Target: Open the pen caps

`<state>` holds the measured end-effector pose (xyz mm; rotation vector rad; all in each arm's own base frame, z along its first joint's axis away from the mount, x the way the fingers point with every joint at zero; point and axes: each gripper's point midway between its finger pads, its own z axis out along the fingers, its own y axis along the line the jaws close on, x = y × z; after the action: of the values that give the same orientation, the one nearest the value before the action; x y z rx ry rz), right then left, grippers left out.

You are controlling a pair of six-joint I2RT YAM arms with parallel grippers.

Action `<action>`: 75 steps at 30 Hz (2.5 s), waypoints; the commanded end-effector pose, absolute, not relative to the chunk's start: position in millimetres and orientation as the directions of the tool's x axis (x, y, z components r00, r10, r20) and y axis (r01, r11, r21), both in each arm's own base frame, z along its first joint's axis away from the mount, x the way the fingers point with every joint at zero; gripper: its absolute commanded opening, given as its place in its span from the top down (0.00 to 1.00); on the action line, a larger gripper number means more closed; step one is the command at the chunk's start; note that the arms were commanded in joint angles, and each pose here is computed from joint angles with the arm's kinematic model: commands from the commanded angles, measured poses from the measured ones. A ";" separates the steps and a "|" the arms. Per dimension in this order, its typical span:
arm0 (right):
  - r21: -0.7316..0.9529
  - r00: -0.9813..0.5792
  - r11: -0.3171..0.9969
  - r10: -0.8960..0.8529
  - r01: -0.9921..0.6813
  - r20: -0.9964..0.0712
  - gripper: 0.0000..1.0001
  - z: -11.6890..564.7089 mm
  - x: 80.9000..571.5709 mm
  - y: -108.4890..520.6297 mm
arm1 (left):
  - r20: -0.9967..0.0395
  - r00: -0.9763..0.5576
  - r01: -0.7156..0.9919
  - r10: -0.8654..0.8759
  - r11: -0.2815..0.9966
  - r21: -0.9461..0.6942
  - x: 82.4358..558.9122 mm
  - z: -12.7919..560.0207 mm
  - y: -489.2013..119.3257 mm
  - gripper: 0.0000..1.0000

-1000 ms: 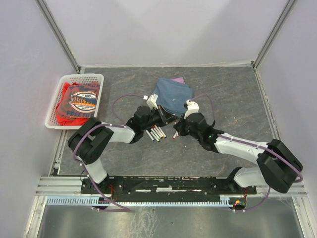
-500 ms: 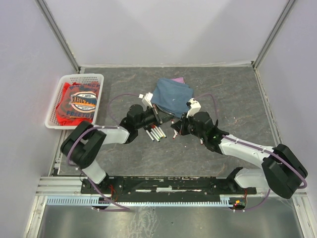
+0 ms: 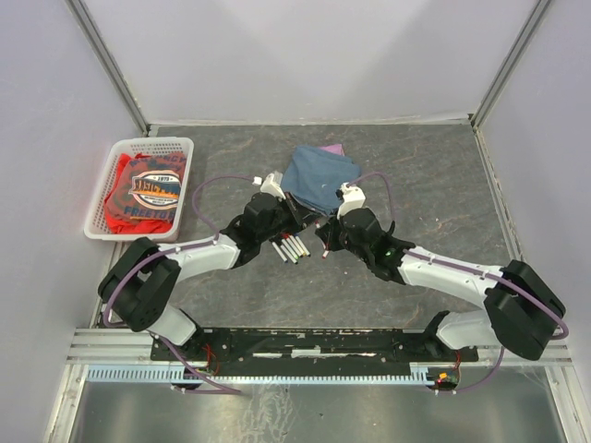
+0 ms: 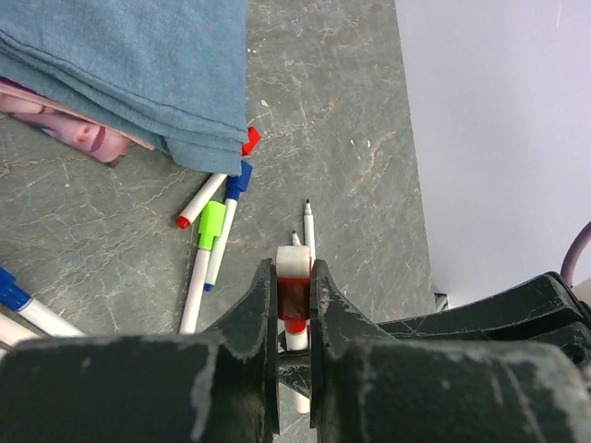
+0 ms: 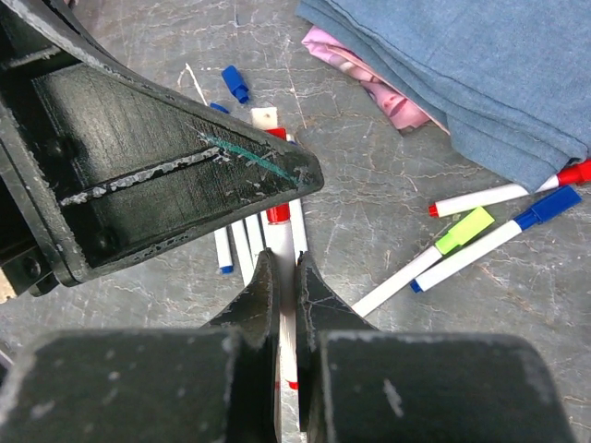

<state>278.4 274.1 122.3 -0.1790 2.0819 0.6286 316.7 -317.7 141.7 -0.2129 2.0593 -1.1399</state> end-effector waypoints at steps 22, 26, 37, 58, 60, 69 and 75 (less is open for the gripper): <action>0.458 -0.668 0.833 0.151 -0.310 -0.728 0.99 91.2 246.5 238.3 | -0.609 -0.499 0.190 -0.617 0.607 -0.772 397.6 172.6 -238.4 0.97; 0.342 -0.665 0.922 0.140 -0.183 -0.733 0.99 86.0 252.7 205.8 | -0.685 -0.498 0.007 -0.531 0.788 -0.616 391.7 130.7 -197.9 0.97; 0.132 -0.681 0.991 0.099 0.003 -0.725 0.86 64.2 269.3 170.0 | -0.729 -0.491 -0.203 -0.476 0.877 -0.436 368.0 72.2 -143.1 0.93; 0.003 -0.714 0.997 0.061 0.083 -0.697 0.72 29.8 282.3 158.4 | -0.713 -0.531 -0.222 -0.458 0.887 -0.405 357.4 36.8 -138.5 0.66; -0.002 -0.710 0.996 0.060 0.086 -0.701 0.71 31.8 282.0 156.3 | -0.713 -0.533 -0.219 -0.456 0.888 -0.404 357.3 36.4 -139.2 0.63; 0.012 -0.682 0.997 0.062 0.078 -0.729 0.67 58.7 286.0 156.8 | -0.709 -0.537 -0.214 -0.457 0.887 -0.410 355.7 35.8 -140.3 0.59; 0.067 -0.667 0.996 0.089 0.058 -0.740 0.65 76.6 291.1 171.6 | -0.720 -0.511 -0.202 -0.470 0.880 -0.431 354.1 49.6 -139.0 0.59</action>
<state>277.8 158.9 47.6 0.0780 2.3655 -0.0114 348.6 -139.3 28.4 -0.5264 2.1851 -0.3446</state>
